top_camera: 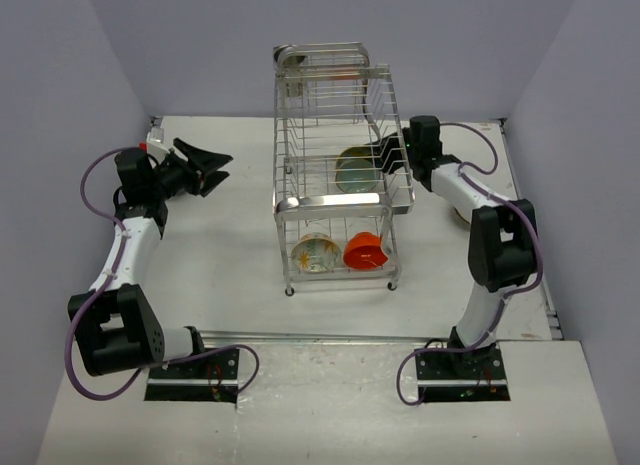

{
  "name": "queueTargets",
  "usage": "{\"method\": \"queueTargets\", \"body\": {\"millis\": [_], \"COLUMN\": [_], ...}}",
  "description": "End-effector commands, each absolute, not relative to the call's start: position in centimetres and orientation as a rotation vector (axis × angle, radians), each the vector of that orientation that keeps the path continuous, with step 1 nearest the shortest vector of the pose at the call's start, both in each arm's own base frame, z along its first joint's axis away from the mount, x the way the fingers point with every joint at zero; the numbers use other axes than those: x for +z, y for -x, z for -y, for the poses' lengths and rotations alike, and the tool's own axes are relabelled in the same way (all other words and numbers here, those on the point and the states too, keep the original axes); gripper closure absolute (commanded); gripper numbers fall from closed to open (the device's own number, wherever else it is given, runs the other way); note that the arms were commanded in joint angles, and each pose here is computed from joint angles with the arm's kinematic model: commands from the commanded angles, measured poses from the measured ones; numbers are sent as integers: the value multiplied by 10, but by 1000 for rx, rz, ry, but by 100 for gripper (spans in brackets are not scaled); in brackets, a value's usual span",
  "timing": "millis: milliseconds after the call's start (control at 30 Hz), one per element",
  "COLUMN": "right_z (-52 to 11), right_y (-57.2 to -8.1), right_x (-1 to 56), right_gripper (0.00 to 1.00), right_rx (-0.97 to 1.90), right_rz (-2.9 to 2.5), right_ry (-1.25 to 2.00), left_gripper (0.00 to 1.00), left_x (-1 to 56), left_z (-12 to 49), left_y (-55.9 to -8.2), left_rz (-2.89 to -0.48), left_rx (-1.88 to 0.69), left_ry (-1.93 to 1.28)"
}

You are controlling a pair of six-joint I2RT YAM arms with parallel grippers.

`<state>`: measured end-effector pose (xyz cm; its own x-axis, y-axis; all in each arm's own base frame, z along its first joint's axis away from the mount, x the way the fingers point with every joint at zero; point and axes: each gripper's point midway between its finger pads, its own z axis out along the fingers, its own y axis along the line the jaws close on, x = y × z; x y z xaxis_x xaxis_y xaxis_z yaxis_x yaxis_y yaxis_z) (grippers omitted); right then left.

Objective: Unload the bowls from the dish rack

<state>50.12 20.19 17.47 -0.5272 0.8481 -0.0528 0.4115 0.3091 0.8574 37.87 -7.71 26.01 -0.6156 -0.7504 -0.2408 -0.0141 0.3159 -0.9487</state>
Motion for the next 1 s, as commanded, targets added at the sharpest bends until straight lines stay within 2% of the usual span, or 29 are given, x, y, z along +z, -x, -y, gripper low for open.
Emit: {"method": "queueTargets", "body": {"millis": [0,500,967], "right_z": [-196,-190,-208], "right_y": [-502,-472,-481], "right_x": [176,206,184], "right_gripper": [64,64,64], "right_rx": [1109,1129,1132], "right_rz": [-2043,-1978,-2031], "right_ry": [-1149,-1037,-1080], "left_gripper": [39,38,38], "left_x": [278,273,278], "left_z": [77,76,77], "left_y": [-378,-378,-377], "left_rz": [-1854,-1853,-1845], "left_rx": [-1359,-1356,-1365], "left_ry": [598,611,604]}}
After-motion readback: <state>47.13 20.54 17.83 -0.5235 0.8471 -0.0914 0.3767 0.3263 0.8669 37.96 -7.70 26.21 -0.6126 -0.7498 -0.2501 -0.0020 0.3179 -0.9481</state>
